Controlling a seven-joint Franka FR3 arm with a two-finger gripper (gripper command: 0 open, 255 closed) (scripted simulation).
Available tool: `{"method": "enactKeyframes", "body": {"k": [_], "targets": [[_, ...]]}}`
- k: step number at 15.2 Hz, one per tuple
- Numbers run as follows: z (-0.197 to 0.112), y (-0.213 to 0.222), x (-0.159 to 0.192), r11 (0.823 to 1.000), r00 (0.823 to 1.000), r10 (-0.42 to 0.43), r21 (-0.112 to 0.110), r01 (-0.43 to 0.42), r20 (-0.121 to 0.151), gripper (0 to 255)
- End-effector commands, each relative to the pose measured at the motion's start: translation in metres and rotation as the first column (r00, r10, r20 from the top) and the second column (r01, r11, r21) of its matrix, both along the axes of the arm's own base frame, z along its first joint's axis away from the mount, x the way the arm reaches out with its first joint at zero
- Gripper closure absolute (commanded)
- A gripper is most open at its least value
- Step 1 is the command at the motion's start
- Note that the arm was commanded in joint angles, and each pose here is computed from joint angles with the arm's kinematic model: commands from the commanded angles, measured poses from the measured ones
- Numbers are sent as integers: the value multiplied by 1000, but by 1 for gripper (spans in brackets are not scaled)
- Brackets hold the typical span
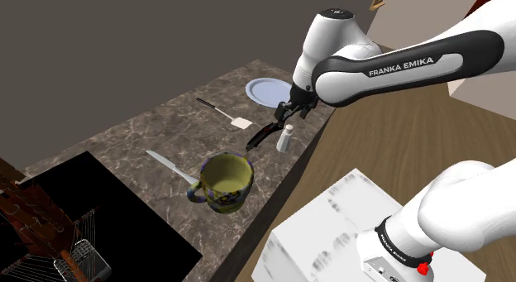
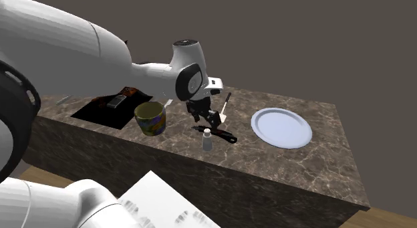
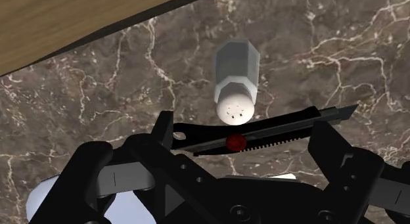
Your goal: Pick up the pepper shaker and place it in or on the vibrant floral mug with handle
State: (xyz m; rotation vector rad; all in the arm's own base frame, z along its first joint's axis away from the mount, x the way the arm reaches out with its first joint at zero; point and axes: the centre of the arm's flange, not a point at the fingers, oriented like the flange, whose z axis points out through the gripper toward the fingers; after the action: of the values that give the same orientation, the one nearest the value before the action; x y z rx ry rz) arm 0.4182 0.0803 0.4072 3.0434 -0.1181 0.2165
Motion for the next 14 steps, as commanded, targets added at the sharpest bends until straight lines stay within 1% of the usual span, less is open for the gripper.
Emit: {"method": "enactKeyframes", "body": {"k": [1, 7, 14], "targets": [[-12, -1, 6, 1000, 1000, 0, 0, 0, 6, 0], [-47, -4, 11, 1000, 1000, 0, 0, 0, 6, 0], [-47, -4, 11, 1000, 1000, 0, 0, 0, 6, 0]]}}
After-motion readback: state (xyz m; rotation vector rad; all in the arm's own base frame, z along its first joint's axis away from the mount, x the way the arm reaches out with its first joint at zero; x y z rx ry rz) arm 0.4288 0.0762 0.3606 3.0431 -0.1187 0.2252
